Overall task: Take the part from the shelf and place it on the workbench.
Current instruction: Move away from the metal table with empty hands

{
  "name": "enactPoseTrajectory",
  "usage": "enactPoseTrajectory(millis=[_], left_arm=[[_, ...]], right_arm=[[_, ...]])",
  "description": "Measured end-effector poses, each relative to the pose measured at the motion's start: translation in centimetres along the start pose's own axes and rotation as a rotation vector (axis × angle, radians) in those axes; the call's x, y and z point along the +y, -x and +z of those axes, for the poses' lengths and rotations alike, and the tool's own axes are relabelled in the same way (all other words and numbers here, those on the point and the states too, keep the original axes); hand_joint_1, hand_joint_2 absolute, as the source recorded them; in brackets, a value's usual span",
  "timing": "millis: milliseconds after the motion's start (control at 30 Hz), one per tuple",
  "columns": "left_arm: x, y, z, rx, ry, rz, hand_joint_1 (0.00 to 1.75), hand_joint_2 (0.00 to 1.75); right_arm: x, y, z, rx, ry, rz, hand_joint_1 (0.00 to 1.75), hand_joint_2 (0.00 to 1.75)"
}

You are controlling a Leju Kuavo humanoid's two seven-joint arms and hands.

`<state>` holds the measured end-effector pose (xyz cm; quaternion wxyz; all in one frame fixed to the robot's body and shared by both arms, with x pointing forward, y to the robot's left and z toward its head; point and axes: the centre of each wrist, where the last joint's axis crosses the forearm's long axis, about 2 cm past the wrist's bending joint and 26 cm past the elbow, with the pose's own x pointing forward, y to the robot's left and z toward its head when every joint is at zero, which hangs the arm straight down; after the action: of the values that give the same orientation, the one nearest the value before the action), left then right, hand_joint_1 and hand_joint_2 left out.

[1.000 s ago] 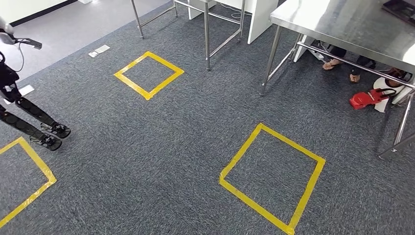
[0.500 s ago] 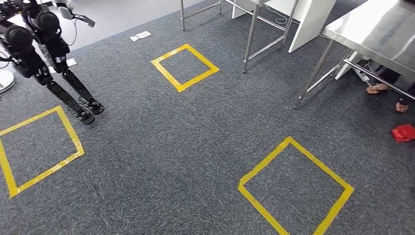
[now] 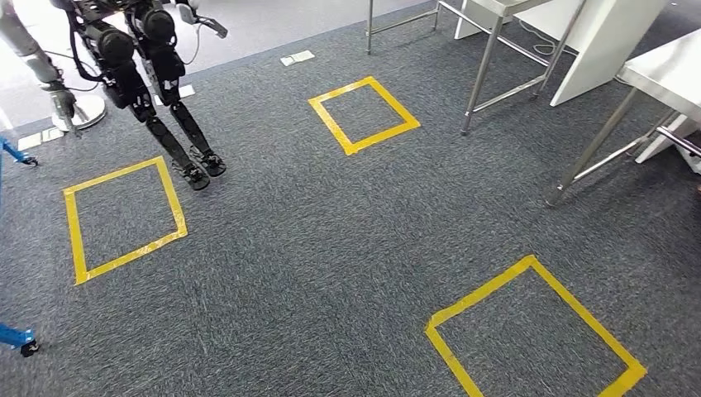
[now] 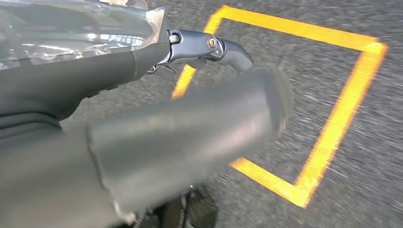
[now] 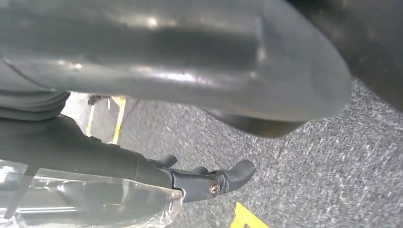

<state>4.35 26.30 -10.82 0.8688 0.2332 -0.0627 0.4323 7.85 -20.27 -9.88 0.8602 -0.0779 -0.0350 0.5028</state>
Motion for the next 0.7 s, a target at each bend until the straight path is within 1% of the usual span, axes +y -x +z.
enactPoseTrajectory(millis=[100, 167, 233, 400, 700], left_arm=[[0.07, -0.11, -0.12, 0.0, 0.071, -0.111, 0.0, 1.75], [-0.06, -0.24, -0.13, 0.001, 0.125, -0.186, 0.0, 1.75], [-0.12, -0.22, -0.1, 0.003, 0.149, -0.231, 0.0, 1.75], [-0.04, -0.06, -0.09, 0.003, 0.149, -0.278, 0.0, 1.75], [-0.14, -0.08, -0.04, -0.011, 0.16, -0.341, 0.0, 1.75]], right_arm=[[0.02, 0.04, -0.01, -0.016, 0.001, 0.011, 0.0, 0.0], [-0.14, -0.07, 0.01, -0.009, 0.003, 0.021, 0.0, 0.0], [-0.32, -0.19, 0.02, 0.005, 0.002, 0.033, 0.0, 0.0], [-0.34, -0.28, 0.04, 0.019, -0.004, 0.05, 0.0, 0.0], [-0.2, -0.14, 0.01, 0.006, -0.012, 0.06, 0.0, 0.0]])
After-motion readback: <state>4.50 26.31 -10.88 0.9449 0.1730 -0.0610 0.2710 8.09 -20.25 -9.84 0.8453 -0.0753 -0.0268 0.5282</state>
